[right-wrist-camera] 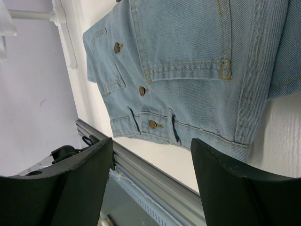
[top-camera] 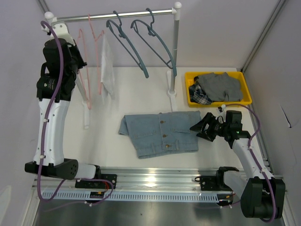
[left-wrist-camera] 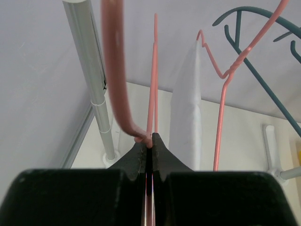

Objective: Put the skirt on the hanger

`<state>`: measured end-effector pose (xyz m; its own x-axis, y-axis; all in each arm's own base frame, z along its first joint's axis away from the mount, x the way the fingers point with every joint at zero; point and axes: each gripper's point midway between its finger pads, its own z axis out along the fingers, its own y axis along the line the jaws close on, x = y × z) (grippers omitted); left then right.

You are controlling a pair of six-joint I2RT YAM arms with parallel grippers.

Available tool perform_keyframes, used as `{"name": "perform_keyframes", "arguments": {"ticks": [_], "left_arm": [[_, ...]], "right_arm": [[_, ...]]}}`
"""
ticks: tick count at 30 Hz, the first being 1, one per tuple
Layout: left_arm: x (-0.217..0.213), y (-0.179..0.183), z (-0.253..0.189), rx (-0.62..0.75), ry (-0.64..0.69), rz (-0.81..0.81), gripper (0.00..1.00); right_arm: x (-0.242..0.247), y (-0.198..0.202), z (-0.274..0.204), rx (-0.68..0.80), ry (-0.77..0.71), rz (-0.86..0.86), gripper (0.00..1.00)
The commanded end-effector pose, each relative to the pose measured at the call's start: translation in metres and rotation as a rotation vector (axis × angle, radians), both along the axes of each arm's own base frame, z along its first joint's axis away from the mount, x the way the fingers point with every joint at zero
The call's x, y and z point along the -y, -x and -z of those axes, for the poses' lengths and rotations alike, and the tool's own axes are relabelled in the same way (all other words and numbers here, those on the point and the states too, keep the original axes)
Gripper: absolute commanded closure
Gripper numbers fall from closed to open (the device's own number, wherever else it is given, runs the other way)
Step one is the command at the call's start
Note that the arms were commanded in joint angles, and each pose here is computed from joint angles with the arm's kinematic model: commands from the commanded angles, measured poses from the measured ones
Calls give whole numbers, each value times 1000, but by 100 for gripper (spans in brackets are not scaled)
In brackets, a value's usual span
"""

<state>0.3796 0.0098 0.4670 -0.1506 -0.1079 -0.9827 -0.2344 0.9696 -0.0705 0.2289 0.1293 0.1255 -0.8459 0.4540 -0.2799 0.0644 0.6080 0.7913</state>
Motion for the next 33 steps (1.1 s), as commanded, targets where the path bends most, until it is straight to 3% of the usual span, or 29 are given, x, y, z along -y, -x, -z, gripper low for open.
{"name": "perform_keyframes", "arguments": {"ticks": [1, 14, 19, 33], "left_arm": [[2, 19, -7, 17, 17, 21, 100], [19, 36, -2, -13, 33, 133, 100], [12, 48, -8, -14, 23, 102, 100], [23, 117, -63, 162, 72, 196, 100]], "right_arm": [[-4, -1, -3, 31, -11, -29, 27], [-2, -2, -1, 24, 3, -24, 27], [-2, -1, 0, 21, 9, -21, 27], [0, -2, 2, -1, 35, -17, 27]]}}
